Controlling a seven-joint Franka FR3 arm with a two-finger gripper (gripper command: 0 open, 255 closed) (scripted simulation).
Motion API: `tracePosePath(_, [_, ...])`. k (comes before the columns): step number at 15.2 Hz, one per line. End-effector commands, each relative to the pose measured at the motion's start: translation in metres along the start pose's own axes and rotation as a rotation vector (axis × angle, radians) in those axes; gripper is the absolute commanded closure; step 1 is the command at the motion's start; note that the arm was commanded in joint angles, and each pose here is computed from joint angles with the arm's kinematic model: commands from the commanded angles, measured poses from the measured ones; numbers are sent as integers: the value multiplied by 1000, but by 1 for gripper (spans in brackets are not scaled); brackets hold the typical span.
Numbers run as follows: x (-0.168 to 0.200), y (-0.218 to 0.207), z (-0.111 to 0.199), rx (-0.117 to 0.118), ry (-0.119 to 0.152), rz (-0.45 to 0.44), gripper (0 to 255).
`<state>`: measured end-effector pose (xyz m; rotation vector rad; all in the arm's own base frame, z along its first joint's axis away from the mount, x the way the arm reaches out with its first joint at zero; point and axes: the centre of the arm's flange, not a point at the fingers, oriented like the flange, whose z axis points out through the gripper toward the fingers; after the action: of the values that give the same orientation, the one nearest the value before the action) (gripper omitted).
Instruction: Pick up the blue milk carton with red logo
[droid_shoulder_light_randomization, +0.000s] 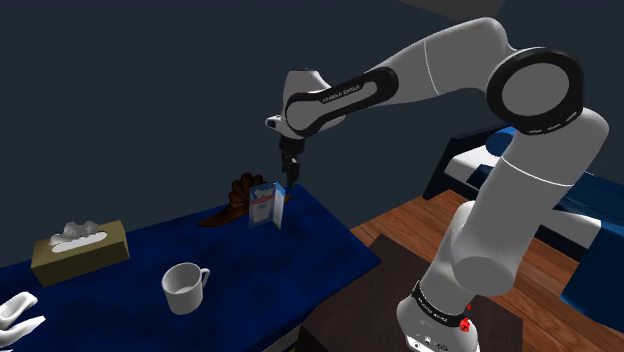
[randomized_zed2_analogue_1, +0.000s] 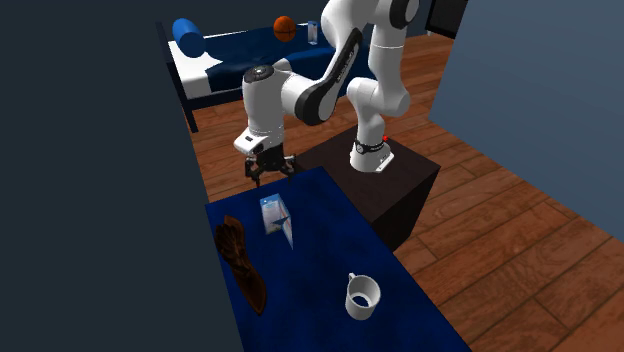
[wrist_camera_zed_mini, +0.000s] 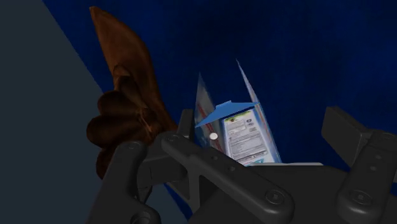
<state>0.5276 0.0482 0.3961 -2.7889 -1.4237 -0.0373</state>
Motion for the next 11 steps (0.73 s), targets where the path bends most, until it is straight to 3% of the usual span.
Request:
tracePosePath(1, [16,8,21,-5,-13,-89,0])
tracePosePath(3, [32,12,38,-9,-24,-161,0])
tracePosePath(11, [31,12,78,-9,-24,-161,0])
